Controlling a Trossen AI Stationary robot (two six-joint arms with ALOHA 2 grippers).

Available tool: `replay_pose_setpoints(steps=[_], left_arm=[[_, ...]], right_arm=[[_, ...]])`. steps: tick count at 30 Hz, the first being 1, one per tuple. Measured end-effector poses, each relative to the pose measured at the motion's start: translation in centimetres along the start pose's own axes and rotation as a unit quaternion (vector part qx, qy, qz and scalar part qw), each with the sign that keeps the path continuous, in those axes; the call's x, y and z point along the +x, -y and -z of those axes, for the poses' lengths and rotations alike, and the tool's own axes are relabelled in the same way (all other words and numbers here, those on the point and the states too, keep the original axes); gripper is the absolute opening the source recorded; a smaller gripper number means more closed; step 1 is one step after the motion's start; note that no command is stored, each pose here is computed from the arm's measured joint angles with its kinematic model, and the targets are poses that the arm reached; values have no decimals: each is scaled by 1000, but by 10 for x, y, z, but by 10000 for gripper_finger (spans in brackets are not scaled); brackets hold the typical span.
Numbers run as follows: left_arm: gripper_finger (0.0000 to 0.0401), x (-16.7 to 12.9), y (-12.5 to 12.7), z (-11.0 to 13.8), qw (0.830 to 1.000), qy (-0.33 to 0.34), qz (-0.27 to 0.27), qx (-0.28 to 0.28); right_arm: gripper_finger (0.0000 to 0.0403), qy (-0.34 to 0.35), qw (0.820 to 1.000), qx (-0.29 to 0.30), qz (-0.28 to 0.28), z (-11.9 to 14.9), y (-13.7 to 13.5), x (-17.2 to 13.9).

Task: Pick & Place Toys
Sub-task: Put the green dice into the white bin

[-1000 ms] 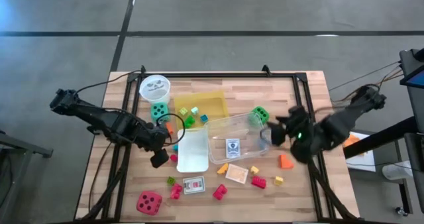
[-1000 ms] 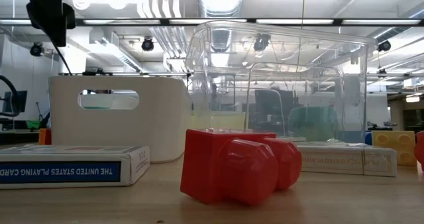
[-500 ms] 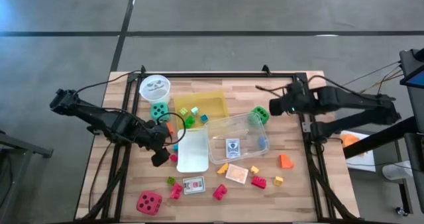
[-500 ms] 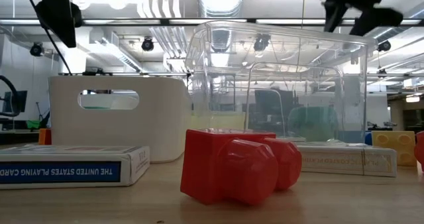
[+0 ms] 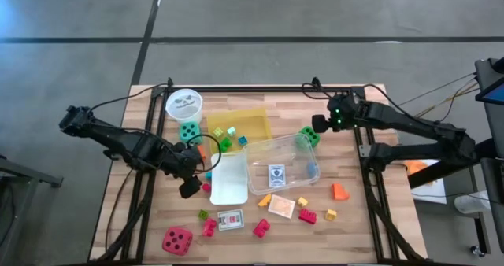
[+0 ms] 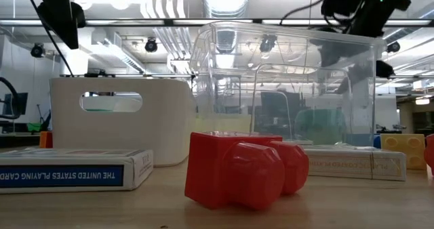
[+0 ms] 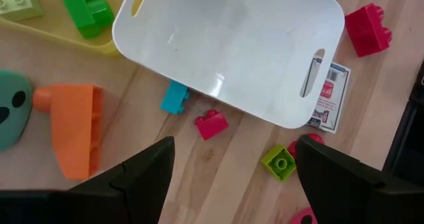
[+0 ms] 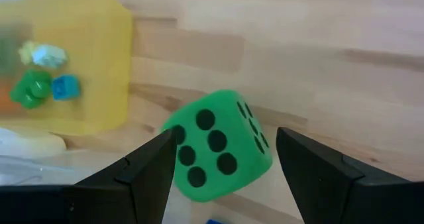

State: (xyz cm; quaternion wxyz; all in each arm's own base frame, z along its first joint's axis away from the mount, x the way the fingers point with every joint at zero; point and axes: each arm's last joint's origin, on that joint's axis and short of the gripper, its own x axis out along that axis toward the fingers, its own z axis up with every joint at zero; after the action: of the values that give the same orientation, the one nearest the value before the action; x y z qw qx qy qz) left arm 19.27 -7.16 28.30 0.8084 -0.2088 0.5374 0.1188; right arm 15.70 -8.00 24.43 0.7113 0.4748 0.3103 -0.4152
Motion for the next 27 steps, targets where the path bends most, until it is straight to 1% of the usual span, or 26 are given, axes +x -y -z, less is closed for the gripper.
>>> replay_pose_setpoints(steps=[4, 7, 12, 16, 21, 27], left_arm=[[300, 0, 0, 0, 1000, 0, 0, 0], [300, 0, 0, 0, 1000, 0, 0, 0], [300, 0, 0, 0, 1000, 1, 1, 0], [300, 0, 0, 0, 1000, 1, 1, -3], [300, 0, 0, 0, 1000, 1, 1, -6], [300, 0, 0, 0, 1000, 1, 1, -11]], right_arm=[[256, -21, 1000, -8, -5, 1, 12, 14], [256, -39, 999, -15, -30, 2, 17, 21], [256, -38, 998, -19, -37, 0, 26, 28], [256, -55, 997, -26, -49, 1, 31, 33], [256, -55, 996, -39, -53, 3, 38, 40], [256, -42, 993, -57, -90, 2, 38, 45]])
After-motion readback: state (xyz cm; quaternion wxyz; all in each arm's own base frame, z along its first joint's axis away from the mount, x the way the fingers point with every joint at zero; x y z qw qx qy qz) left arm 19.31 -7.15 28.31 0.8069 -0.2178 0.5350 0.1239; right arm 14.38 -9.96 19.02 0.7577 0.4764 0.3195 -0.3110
